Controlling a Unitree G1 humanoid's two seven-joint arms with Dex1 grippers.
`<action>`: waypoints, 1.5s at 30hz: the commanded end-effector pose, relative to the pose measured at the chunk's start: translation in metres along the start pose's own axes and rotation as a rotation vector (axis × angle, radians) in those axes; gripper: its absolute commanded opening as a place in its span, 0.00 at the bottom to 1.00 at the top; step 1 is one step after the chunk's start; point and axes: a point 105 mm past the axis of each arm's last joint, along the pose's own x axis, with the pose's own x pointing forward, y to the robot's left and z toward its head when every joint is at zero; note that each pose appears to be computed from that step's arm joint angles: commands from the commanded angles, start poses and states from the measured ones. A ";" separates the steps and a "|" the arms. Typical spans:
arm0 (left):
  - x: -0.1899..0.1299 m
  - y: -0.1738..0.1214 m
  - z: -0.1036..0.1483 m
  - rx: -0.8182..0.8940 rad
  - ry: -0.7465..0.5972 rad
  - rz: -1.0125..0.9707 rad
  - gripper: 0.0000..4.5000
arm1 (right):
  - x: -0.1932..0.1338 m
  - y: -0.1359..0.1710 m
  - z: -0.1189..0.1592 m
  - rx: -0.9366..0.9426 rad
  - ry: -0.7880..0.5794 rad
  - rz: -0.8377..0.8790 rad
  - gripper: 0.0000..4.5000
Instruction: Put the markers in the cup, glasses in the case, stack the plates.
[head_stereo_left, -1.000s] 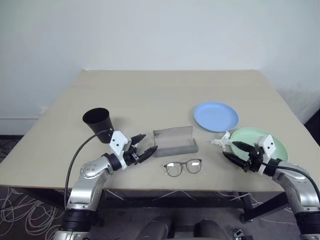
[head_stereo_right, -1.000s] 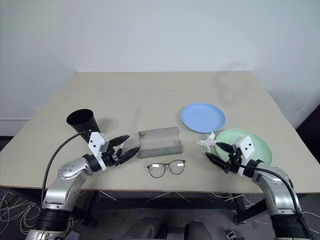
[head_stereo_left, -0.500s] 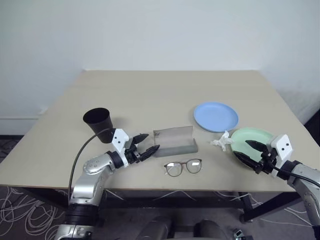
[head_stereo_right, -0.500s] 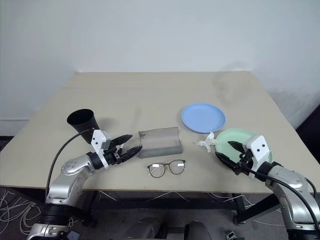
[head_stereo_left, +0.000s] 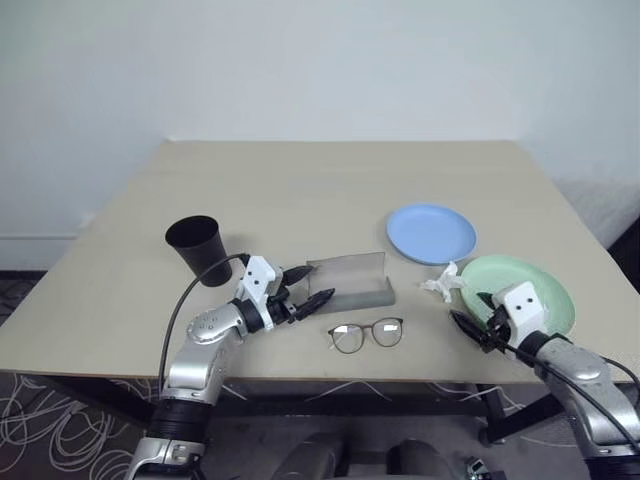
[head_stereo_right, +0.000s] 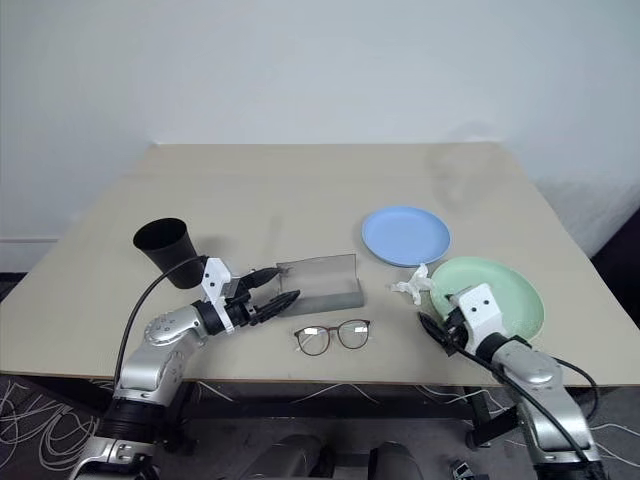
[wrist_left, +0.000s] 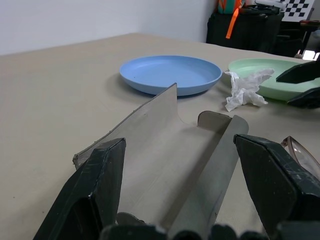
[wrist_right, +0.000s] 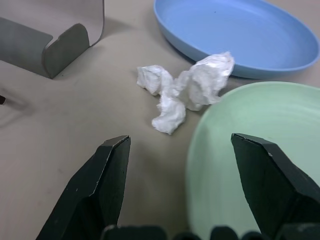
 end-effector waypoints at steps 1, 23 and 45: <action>0.004 0.003 0.012 0.045 -0.033 -0.002 0.81 | 0.003 -0.009 0.015 -0.059 -0.034 -0.064 0.78; 0.000 0.007 0.012 0.063 -0.031 0.027 0.81 | 0.016 -0.013 0.005 -0.139 0.029 -0.127 0.00; 0.005 0.011 0.015 0.077 -0.033 0.018 0.81 | 0.038 -0.051 0.079 -0.410 -0.133 -0.079 0.00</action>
